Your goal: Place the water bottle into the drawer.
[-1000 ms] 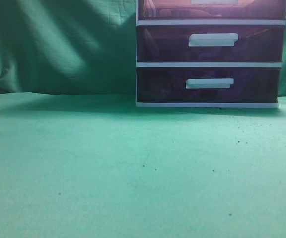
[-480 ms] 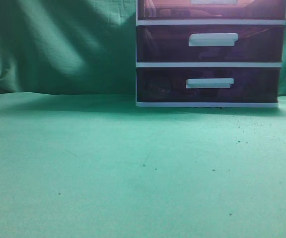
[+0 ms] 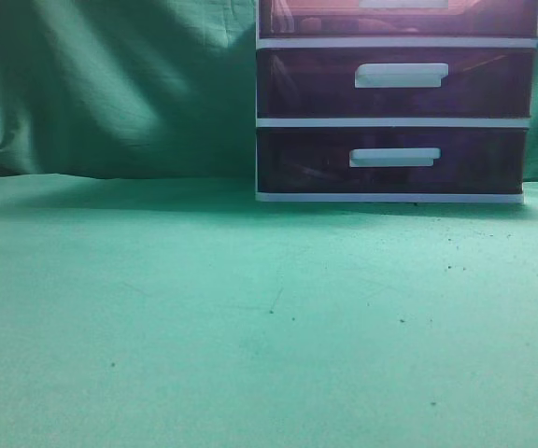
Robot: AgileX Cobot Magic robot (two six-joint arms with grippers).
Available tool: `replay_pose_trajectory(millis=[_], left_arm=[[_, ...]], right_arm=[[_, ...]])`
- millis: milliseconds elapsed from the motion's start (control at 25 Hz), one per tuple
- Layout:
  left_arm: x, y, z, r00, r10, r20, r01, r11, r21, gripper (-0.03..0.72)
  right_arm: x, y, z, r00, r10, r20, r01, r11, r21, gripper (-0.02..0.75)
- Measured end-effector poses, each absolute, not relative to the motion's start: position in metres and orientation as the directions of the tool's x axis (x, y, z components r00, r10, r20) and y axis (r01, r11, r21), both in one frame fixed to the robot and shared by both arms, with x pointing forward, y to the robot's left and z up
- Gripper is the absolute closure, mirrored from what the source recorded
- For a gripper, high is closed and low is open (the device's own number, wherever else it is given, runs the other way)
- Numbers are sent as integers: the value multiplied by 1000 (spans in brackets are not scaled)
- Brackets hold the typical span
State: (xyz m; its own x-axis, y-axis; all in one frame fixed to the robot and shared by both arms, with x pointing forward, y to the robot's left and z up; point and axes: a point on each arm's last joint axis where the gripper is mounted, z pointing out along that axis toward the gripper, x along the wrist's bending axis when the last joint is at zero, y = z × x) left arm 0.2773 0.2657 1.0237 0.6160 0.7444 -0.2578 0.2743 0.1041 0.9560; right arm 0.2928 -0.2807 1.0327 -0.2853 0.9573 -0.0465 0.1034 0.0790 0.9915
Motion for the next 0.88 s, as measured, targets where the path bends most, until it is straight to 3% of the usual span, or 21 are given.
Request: replay_pose_trajectory(millis=[280,320,560,880], left_arm=[[277,266,1024,616,744,-261,275,107,955,688],[277,266,1024,616,744,-261,275,107,955,688],[277,266,1024,616,744,-261,275,107,955,688],[277,266,1024,616,744,-261,275,107,955,688]], right_arm=[[294,-292,966,-98,994,-54,127,66,990,738],[294,-293,962,-84,995,-46,142,58,988,687],[292,-293,949,-83,996,-34,272,55,961,687],[291,-292,946,-71,997,22,309,1,951,687]])
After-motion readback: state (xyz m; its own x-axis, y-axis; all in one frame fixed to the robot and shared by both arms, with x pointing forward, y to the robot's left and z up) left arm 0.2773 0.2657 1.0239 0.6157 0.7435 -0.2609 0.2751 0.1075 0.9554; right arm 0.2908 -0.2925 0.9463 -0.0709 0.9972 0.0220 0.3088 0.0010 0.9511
